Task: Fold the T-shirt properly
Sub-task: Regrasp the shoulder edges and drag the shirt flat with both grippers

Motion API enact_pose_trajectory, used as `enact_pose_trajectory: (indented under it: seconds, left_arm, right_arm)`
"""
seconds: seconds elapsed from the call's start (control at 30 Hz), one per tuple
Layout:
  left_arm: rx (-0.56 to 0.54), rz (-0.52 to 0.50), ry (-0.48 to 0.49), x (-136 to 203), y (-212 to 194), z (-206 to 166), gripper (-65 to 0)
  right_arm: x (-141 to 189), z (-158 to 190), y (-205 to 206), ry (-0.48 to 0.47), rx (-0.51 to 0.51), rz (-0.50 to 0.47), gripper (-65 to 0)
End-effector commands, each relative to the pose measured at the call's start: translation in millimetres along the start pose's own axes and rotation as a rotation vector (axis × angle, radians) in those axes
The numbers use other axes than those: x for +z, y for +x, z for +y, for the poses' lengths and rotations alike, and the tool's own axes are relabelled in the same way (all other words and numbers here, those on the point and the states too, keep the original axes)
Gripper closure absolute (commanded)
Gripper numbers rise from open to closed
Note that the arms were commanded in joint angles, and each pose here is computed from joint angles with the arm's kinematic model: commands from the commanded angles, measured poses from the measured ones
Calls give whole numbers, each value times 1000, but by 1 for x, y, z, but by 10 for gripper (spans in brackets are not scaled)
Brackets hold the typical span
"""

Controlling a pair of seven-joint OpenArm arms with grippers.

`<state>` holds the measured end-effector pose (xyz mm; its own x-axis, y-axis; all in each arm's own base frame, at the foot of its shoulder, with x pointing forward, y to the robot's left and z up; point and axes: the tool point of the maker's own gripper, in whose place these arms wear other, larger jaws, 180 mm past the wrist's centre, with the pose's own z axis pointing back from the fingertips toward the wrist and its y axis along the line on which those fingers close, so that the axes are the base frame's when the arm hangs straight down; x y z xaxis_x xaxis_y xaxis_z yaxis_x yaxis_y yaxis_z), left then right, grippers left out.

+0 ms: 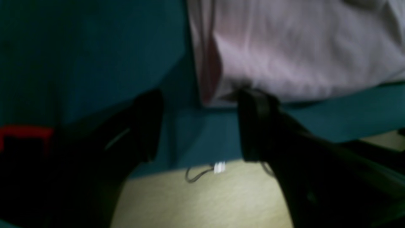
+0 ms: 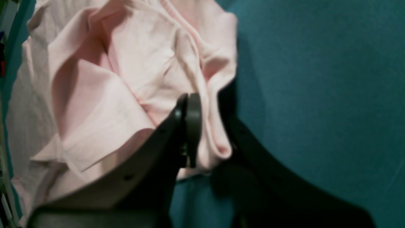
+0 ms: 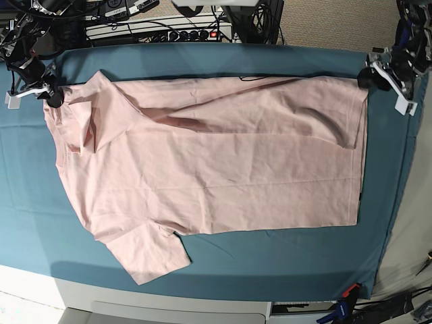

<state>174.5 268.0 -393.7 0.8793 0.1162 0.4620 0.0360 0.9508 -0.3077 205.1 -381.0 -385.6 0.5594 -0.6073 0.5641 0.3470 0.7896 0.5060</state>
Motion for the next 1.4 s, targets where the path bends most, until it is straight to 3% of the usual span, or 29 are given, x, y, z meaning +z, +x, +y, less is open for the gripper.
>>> enact_pose_trajectory:
  seconds: [0.0, 0.5, 0.6, 0.7, 0.93, 1.2, 1.37]
  left_arm:
    - [-21, -2, -11, 3, 6, 1, -375]
    - [-18, -3, -151, 3, 4, -22, -352]
    - [-19, -6, -150, 2, 5, -22, -229]
    - [-24, -14, -137, 2, 6, -19, 0]
    - [-29, 26, -121, 3, -5, -16, 0]
    - [15, 119, -123, 10, -47, -15, 0]
    - [42, 120, -92, 23, -53, -3, 0]
  right_arm:
    - [4, 0, 10, -1, 21, -10, -24]
    - [4, 0, 9, -2, 22, -7, -24]
    - [4, 0, 9, -2, 22, -7, -23]
    - [4, 1, 8, 0, 26, 2, 0]
    - [10, 9, -6, 64, 59, 50, 0]
    - [24, -8, -25, 26, 55, 103, 0]
    - [41, -25, -21, -31, 102, 145, 0]
